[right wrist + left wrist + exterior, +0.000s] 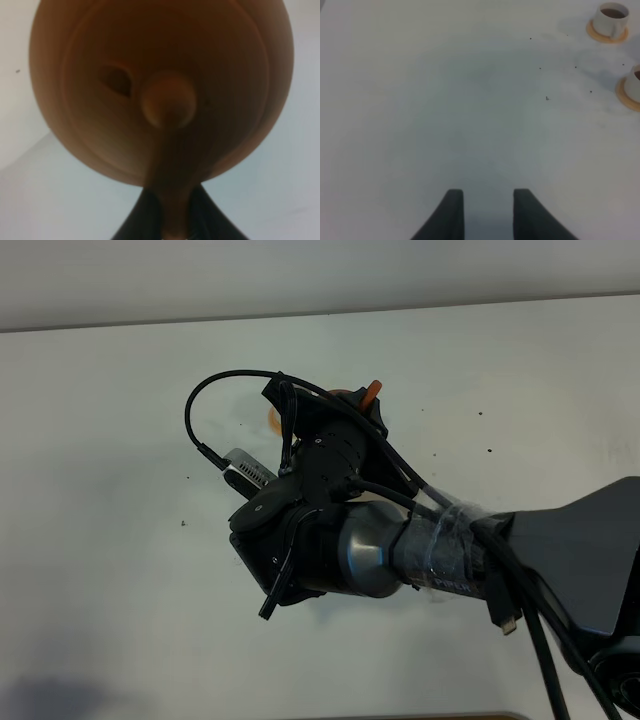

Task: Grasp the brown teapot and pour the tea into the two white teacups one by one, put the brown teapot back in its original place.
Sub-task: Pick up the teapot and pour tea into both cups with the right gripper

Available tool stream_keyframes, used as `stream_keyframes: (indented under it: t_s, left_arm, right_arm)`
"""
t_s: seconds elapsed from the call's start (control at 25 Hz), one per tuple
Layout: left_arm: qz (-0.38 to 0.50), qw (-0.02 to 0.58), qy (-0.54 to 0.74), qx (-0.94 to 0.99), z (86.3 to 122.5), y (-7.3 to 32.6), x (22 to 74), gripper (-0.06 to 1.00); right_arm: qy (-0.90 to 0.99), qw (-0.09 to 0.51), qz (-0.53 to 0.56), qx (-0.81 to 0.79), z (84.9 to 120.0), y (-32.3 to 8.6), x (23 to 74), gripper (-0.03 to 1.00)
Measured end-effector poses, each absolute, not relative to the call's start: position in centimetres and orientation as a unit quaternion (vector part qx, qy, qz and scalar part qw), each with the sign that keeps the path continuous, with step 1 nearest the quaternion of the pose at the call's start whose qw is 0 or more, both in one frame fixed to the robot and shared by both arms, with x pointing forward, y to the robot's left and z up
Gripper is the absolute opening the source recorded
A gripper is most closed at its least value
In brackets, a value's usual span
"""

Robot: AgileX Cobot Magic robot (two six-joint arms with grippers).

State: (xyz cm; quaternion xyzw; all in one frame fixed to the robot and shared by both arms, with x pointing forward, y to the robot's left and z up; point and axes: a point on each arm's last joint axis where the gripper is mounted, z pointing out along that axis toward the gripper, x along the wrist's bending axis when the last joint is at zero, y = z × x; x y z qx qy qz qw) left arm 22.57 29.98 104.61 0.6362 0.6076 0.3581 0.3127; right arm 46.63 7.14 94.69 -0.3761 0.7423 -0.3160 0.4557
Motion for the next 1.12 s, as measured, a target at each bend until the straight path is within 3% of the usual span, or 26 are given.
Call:
stream_keyframes:
  t_s: [1.12]
  left_arm:
    - [0.358, 0.313, 0.608, 0.636, 104.61, 29.98, 22.57, 0.24]
  right_arm:
    - [0.733, 0.454, -0.315, -0.396, 94.65, 7.36, 46.64, 0.09]
